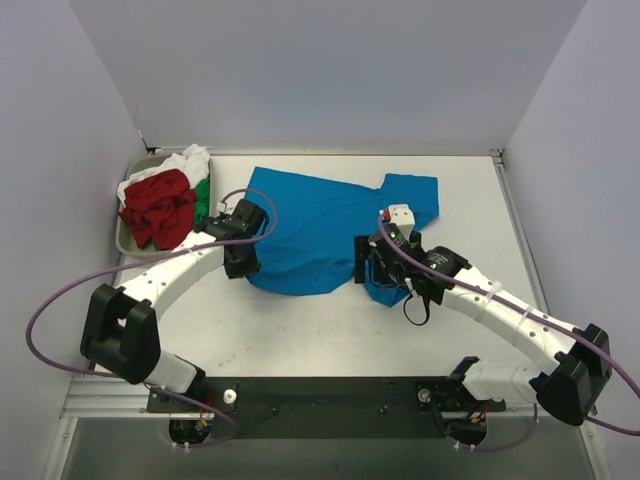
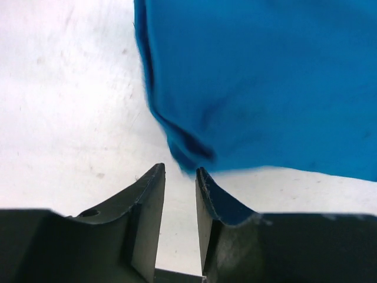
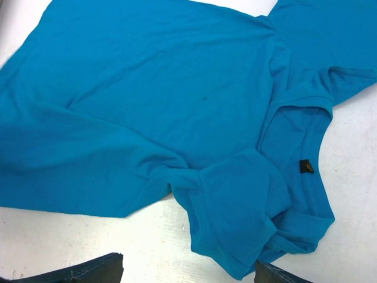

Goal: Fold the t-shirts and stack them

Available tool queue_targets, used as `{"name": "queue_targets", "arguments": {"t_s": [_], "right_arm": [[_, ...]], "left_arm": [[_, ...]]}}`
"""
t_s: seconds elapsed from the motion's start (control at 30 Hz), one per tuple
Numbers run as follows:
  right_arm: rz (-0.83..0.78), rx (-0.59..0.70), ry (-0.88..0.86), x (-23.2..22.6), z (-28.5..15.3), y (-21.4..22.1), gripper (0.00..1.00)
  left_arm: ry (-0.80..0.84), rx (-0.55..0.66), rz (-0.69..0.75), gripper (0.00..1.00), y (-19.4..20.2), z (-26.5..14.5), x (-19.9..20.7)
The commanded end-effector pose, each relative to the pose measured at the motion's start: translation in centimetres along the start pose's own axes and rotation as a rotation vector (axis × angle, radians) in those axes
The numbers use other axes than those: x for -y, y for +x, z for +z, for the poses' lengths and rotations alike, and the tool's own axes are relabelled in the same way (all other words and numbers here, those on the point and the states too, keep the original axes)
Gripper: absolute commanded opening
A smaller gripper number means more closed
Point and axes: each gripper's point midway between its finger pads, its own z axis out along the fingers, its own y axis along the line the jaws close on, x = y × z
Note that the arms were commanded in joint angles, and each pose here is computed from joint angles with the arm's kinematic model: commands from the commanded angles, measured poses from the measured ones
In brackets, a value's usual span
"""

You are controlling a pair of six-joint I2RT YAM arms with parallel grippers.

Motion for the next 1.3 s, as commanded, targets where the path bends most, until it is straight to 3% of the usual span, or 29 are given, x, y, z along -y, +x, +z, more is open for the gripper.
{"name": "queue_targets", "arguments": {"t_s": [0.0, 0.13, 0.27, 0.43, 0.57, 0.67, 1.0, 1.27], "right_arm": [[-0.025, 0.019, 0.027, 0.1, -0.3, -0.3, 0.92], [-0.032, 0.024, 0.037, 0.4, -0.8, -0.3, 0.92], [-0.035, 0.054, 0.065, 1.1, -1.3, -0.7, 0.93], [-0.047, 0.065, 0.11, 1.5, -0.9, -1.2, 0.93], [-0.031, 0.013, 0.171, 2.7, 0.8, -1.4, 0.92], [0.034, -0.053, 0.19, 4.2, 3.0, -1.1, 0.89], [0.078, -0.159, 0.21, 5.6, 7.9, -1.9, 0.6], [0.092, -0.257, 0.175, 3.9, 10.8, 0.6, 0.51]], "left_arm": [[0.04, 0.077, -0.117, 0.38, 0.1, -1.2, -0.7], [0.048, 0.107, -0.161, 0.44, 1.2, -2.7, -2.4], [0.091, 0.229, -0.214, 0.49, -0.8, -5.4, -3.2], [0.159, 0.26, -0.22, 0.5, -3.4, -5.5, -0.6], [0.189, 0.198, -0.195, 0.49, -3.7, -2.7, 2.3], [0.211, 0.161, -0.188, 0.49, -3.6, -1.1, 3.7], [0.243, 0.135, -0.183, 0.48, -2.9, 0.3, 4.6], [0.22, 0.154, -0.19, 0.48, -3.4, 0.4, 3.3]]}}
